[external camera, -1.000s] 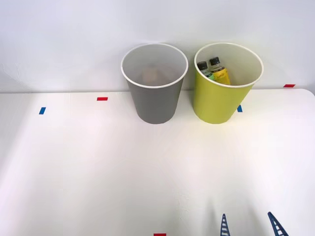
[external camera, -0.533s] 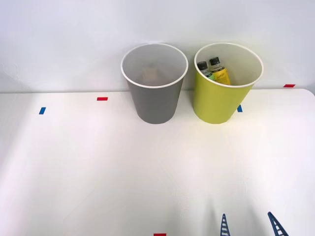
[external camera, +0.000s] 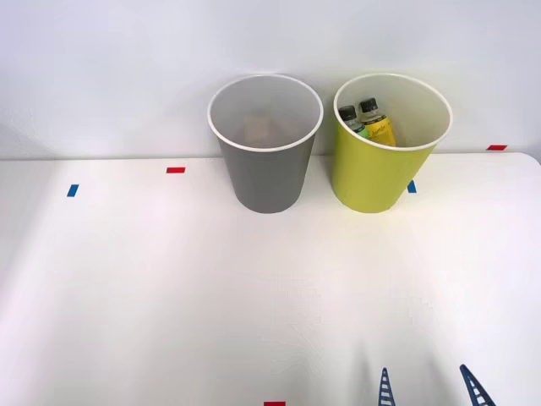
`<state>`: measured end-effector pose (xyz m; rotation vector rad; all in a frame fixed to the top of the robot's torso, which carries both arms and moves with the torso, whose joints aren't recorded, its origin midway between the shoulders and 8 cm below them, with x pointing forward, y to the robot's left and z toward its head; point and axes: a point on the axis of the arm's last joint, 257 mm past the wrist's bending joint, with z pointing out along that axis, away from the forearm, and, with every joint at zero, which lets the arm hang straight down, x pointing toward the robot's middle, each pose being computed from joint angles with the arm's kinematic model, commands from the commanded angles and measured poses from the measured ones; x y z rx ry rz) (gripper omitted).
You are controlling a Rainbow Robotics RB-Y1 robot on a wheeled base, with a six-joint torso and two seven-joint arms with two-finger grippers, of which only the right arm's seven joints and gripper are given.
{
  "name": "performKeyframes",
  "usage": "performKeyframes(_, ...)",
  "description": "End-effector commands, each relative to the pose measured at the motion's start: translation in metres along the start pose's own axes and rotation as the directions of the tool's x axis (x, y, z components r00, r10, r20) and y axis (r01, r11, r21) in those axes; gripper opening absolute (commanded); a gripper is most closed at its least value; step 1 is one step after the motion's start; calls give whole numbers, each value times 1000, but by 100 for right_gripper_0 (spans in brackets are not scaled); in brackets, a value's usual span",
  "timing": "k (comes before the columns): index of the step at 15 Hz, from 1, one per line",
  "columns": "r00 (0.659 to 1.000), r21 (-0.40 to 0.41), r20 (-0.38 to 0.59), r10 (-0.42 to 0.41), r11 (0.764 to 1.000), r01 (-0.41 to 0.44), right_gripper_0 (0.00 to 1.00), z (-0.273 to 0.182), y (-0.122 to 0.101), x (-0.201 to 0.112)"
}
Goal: Put cans in the gray bin, plastic bottles in the light green bin
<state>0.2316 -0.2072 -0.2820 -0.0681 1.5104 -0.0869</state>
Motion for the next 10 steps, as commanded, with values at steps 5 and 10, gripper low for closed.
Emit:
performKeyframes(5, 1000, 0, 0, 0, 1000, 0, 100, 0, 0, 0)
performKeyframes(10, 1000, 0, 0, 0, 1000, 0, 100, 0, 0, 0)
